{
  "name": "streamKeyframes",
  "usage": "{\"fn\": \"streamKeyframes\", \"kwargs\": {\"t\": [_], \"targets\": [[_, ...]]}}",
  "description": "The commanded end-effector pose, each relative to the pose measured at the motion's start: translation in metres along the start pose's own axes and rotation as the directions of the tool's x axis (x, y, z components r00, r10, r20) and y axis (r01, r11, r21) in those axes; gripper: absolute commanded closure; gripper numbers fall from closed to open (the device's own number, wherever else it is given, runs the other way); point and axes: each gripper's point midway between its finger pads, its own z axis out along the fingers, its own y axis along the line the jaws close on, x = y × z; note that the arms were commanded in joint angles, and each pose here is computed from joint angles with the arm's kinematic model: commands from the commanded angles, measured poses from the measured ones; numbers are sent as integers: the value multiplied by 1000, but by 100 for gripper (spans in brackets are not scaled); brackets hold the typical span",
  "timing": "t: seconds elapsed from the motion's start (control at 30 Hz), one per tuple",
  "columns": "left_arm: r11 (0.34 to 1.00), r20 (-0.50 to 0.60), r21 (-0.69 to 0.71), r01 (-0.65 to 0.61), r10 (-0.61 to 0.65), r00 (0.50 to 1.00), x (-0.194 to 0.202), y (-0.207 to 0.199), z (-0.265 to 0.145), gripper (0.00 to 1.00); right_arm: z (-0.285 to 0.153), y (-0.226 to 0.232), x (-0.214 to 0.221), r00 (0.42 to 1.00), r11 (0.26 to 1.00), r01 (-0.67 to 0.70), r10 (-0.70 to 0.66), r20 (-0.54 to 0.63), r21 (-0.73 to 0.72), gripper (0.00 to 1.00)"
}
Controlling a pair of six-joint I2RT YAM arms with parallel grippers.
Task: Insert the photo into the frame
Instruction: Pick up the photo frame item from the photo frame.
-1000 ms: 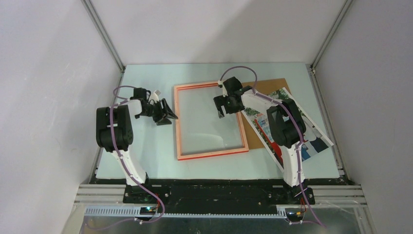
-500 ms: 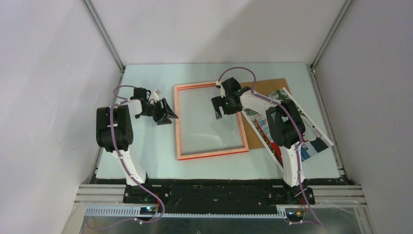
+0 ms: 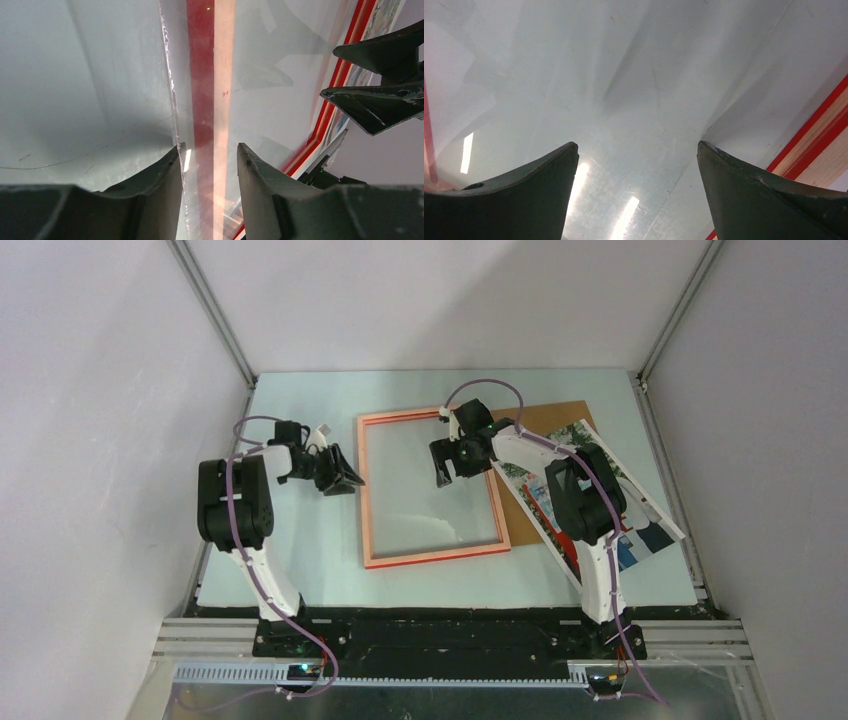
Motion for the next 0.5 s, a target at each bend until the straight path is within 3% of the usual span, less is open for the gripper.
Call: {"fn": "streamKeyframes", "kwargs": {"t": [0.0,0.17,0.47], "targets": [[998,5,53,-44,44,999,0,-11,-1,57,4,9,6,1000,999,-16,15,-22,-41,8],[993,8,108,-45,45,999,-1,-18,-7,78,4,8,6,1000,999,-17,16,-22,-41,8],[985,59,171,-26,16,998,-8,-17,-33,99,-9,9,-6,1000,999,-6,7,16,-49,6]]}}
